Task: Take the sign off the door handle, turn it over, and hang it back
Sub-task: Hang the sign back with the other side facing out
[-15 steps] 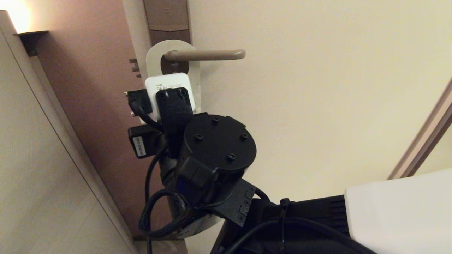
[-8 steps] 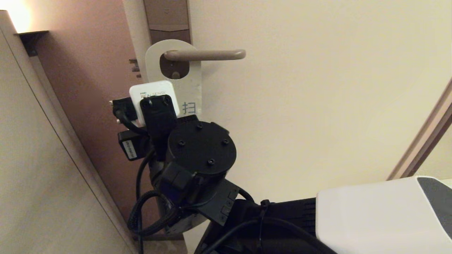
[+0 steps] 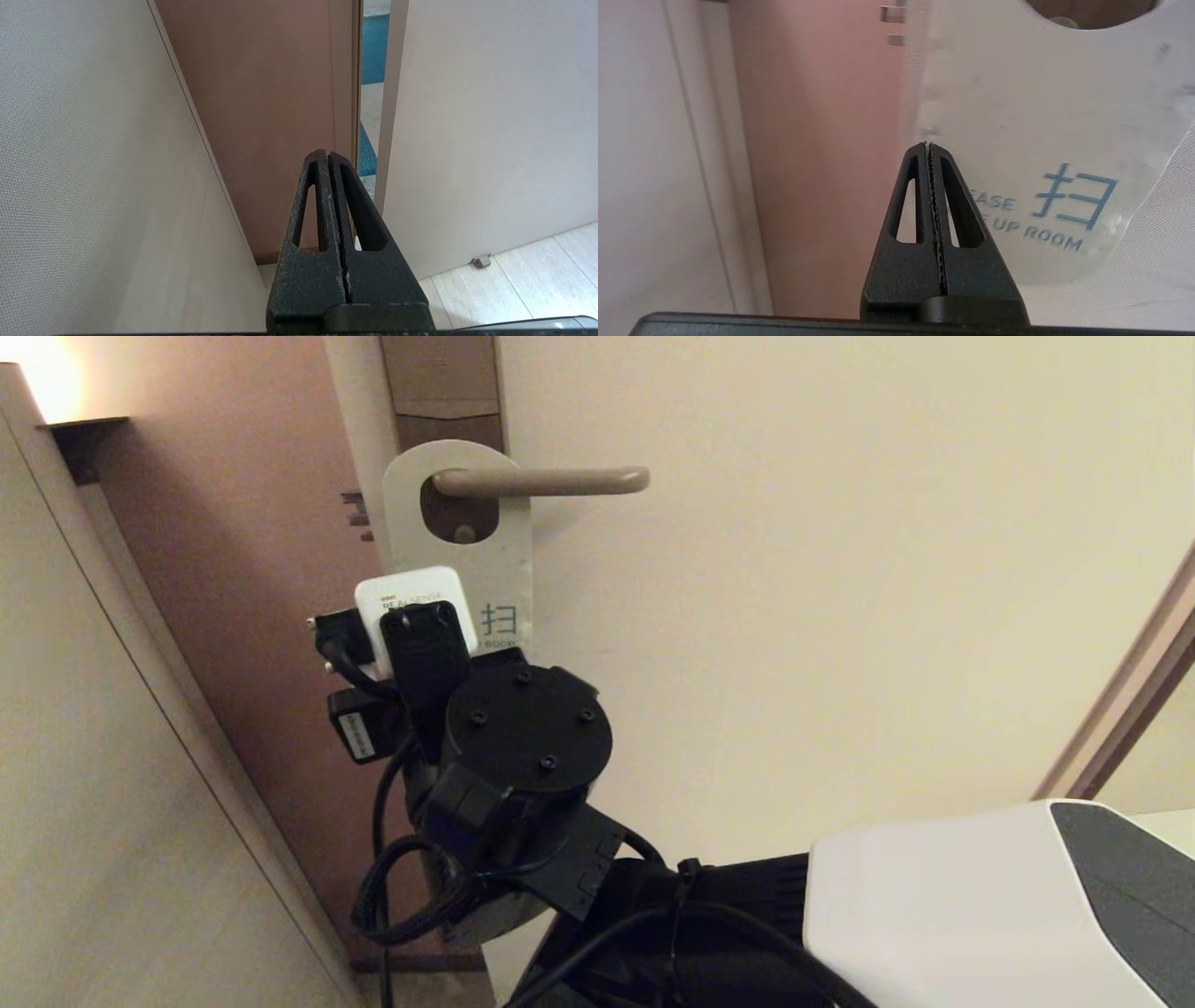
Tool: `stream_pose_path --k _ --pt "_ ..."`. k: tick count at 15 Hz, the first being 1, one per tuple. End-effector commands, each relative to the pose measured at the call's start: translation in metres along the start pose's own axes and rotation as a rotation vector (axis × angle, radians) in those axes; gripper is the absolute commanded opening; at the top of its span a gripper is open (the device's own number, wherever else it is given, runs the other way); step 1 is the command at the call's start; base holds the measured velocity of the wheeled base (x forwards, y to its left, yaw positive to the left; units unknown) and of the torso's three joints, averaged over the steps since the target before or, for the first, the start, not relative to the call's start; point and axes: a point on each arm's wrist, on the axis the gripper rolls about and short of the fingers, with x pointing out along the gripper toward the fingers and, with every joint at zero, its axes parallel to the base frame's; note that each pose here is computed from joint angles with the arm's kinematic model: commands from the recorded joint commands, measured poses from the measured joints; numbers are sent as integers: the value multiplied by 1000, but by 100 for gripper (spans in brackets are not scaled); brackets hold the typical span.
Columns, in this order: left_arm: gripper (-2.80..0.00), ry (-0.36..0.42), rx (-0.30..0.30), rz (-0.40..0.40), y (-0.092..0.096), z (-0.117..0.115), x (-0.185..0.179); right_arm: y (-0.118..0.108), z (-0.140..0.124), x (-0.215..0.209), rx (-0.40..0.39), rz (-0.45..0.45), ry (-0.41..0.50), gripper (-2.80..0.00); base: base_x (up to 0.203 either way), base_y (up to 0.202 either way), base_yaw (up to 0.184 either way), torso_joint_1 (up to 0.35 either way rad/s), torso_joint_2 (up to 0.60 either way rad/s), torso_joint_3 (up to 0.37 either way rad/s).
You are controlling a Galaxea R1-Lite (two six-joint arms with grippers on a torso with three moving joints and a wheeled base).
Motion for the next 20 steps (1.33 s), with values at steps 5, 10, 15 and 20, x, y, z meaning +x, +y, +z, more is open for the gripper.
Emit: stream_pose_path --k 5,10,15,20 --pt "-280 3 0 0 0 0 0 -16 13 18 15 -29 -50 -280 0 0 0 0 0 0" --pt "-280 2 0 0 0 0 0 -20 18 22 12 -35 -52 -280 0 0 0 0 0 0" --pt "-280 1 0 0 0 0 0 -23 19 17 2 -32 -37 -280 0 0 0 0 0 0" --pt "-280 1 0 0 0 0 0 -34 26 2 -22 -22 5 -280 0 0 0 0 0 0"
